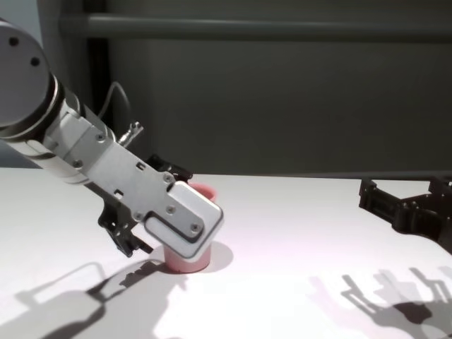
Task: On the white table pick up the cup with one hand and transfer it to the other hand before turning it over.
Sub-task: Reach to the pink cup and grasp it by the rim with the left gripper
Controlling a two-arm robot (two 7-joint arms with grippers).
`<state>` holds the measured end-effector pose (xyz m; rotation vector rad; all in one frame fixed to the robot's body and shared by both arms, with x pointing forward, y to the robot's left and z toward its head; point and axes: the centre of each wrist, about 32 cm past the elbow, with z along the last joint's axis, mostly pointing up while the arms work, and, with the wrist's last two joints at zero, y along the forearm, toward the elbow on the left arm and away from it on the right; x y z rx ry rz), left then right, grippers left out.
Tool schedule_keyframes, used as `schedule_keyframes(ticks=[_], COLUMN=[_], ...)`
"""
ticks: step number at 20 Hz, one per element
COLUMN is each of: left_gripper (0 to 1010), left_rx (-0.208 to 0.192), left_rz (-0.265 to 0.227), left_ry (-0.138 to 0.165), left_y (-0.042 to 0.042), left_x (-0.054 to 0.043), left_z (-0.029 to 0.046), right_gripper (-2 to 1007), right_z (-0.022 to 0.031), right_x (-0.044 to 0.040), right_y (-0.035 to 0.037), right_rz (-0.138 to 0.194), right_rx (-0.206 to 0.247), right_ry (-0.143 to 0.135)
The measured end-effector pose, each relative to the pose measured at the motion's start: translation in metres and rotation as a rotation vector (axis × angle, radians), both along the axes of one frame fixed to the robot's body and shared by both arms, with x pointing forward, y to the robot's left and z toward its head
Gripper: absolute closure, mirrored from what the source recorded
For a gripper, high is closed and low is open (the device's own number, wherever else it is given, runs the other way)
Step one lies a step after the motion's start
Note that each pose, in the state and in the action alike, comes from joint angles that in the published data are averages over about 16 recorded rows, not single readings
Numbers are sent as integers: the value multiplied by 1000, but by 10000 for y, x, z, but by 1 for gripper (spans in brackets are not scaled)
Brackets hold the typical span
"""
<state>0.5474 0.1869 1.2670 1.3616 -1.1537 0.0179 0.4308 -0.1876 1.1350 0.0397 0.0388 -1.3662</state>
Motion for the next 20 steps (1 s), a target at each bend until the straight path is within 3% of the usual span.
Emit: schedule_keyframes(ticks=[8,20], left_gripper=[249,674], left_rx=[3,-8], left_rz=[-5,-2], left_ry=[1,18], left_y=[-21,8], left_x=[-16,-21], left_z=[2,16], right_gripper=[3,3], right_z=[0,0], right_x=[0,0], right_y=[0,0], right_rz=[0,0], right_rx=[0,0], right_ry=[0,0])
